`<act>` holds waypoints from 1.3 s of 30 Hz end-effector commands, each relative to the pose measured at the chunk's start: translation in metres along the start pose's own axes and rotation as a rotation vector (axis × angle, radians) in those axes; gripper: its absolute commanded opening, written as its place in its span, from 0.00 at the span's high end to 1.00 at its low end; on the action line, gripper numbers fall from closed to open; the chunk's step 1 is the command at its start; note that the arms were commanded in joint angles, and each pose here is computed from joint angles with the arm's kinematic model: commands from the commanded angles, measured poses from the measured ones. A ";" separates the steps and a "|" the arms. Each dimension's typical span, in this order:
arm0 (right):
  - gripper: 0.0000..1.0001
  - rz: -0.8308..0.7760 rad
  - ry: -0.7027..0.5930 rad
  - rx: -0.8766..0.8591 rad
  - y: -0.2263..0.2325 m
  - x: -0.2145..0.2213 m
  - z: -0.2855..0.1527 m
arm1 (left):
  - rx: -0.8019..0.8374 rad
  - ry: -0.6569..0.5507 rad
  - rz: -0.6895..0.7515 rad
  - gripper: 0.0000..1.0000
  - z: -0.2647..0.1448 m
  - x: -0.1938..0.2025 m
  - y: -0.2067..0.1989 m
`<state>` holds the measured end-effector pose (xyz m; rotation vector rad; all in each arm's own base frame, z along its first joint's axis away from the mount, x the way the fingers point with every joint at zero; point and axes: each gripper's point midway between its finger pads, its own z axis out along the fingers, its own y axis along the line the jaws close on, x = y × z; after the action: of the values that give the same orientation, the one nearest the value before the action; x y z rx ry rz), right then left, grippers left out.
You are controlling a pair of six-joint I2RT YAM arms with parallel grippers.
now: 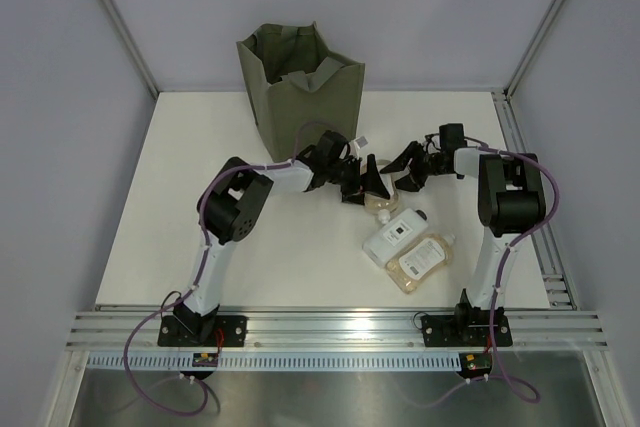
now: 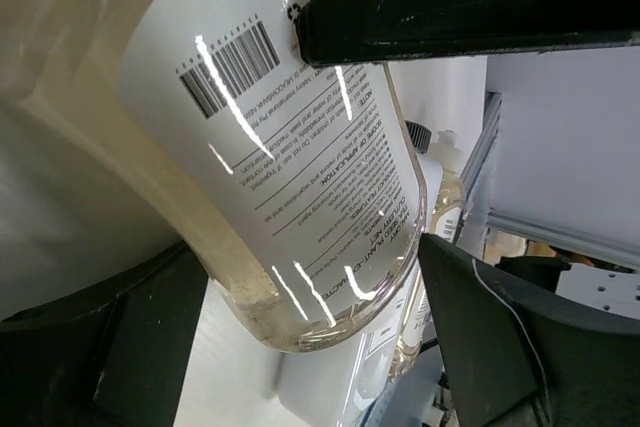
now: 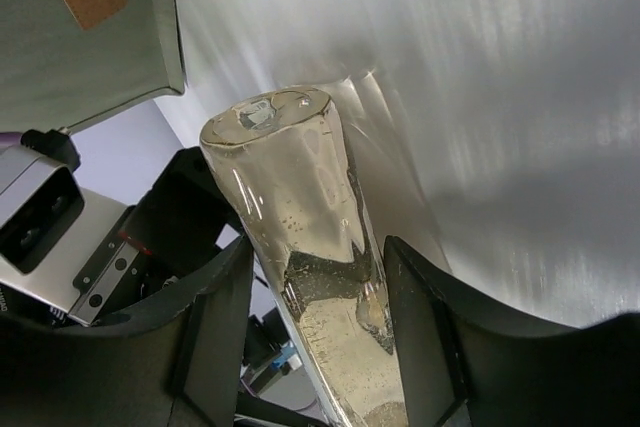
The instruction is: Place the personal care products into the canvas bag
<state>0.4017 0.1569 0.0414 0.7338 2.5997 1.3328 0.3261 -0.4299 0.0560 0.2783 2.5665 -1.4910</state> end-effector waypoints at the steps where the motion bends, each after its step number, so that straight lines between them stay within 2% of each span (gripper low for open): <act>1: 0.45 0.008 0.158 -0.027 0.012 0.039 0.014 | 0.214 0.030 0.120 0.13 0.013 0.003 -0.060; 5: 0.44 -0.033 0.180 0.027 0.007 0.044 0.017 | 0.216 0.036 0.126 0.13 0.014 0.003 -0.060; 10: 0.33 -0.073 0.221 0.049 0.009 0.053 0.013 | 0.246 0.042 0.145 0.13 0.010 0.003 -0.068; 13: 0.28 -0.117 0.267 0.015 0.018 0.060 0.007 | 0.265 0.056 0.153 0.13 0.006 0.004 -0.071; 17: 0.27 -0.151 0.333 -0.026 0.019 0.076 -0.002 | 0.274 0.023 0.176 0.14 -0.003 -0.003 -0.078; 22: 0.36 -0.096 0.353 -0.137 0.031 0.077 0.008 | 0.299 0.018 0.178 0.13 -0.007 -0.010 -0.087; 26: 0.47 -0.055 0.375 -0.199 0.037 0.075 0.012 | 0.303 0.002 0.187 0.12 -0.015 -0.013 -0.090; 29: 0.65 -0.027 0.403 -0.280 0.044 0.076 0.013 | 0.303 -0.001 0.187 0.11 -0.020 -0.013 -0.088; 30: 0.76 -0.031 0.408 -0.304 0.047 0.075 0.012 | 0.306 -0.009 0.198 0.11 -0.025 -0.015 -0.090; 32: 0.84 -0.074 0.395 -0.367 0.055 0.072 0.008 | 0.283 -0.012 0.205 0.09 -0.028 -0.013 -0.085; 33: 0.93 -0.138 0.370 -0.407 0.064 0.068 0.004 | 0.278 -0.022 0.218 0.09 -0.033 -0.014 -0.089; 34: 1.00 -0.128 0.365 -0.415 0.063 0.068 0.000 | 0.255 -0.010 0.209 0.07 -0.035 -0.010 -0.085; 36: 1.00 -0.186 0.335 -0.452 0.072 0.064 -0.008 | 0.224 -0.027 0.255 0.05 -0.042 -0.011 -0.086; 37: 1.00 -0.171 0.343 -0.461 0.072 0.067 -0.012 | 0.196 -0.013 0.245 0.01 -0.044 -0.007 -0.082; 38: 1.00 -0.175 0.339 -0.475 0.073 0.067 -0.016 | 0.185 -0.016 0.279 0.01 -0.046 -0.007 -0.083; 39: 1.00 -0.250 0.310 -0.521 0.082 0.064 -0.021 | 0.163 -0.022 0.288 0.01 -0.049 -0.008 -0.081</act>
<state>0.3724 0.2040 0.0578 0.4601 2.4713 1.8800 0.3115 -0.4150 0.0748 0.3579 2.5686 -1.5819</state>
